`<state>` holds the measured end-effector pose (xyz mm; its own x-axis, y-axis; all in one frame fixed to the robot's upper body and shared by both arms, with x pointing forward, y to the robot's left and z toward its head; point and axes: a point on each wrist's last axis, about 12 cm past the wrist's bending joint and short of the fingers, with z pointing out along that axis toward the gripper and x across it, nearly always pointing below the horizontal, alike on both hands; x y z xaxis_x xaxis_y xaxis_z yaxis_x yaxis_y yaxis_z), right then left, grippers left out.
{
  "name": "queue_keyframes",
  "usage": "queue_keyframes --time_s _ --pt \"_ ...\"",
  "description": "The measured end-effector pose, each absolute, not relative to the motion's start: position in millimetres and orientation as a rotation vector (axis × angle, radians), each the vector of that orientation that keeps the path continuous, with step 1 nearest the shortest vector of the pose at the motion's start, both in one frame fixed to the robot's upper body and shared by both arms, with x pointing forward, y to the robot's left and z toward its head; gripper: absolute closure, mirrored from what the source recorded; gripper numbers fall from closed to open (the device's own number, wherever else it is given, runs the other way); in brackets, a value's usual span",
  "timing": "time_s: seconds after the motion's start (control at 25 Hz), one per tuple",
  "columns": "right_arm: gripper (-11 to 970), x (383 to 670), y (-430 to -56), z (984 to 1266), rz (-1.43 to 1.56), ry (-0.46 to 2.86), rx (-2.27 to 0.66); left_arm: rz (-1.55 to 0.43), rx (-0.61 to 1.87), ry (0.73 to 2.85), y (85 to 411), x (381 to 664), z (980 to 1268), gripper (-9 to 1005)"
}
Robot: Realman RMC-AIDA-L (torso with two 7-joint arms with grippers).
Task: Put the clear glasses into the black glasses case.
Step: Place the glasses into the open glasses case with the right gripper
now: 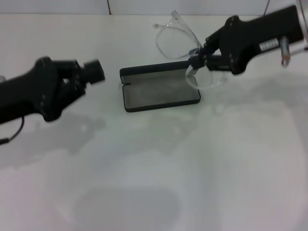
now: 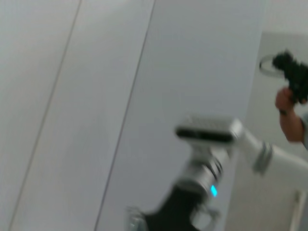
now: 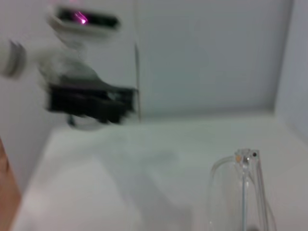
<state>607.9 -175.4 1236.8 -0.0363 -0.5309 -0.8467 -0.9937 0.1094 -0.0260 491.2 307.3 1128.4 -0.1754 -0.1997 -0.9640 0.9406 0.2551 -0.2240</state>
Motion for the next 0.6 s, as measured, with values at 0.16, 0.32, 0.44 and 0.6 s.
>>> queue_keyframes --time_s 0.16,0.32,0.44,0.6 --pt "859 627 -158 1246 0.61 1.845 -1.645 -1.228 0.853 1.424 305 489 1124 935" --pt "859 634 -134 1241 0.466 1.914 -1.776 -1.222 0.944 1.512 303 485 1117 935" --pt "859 633 -113 1235 0.419 1.917 -1.85 -1.218 0.991 1.541 299 483 1112 935" --pt "859 634 -94 1228 0.371 1.897 -1.898 -1.212 1.033 1.537 294 483 1110 935"
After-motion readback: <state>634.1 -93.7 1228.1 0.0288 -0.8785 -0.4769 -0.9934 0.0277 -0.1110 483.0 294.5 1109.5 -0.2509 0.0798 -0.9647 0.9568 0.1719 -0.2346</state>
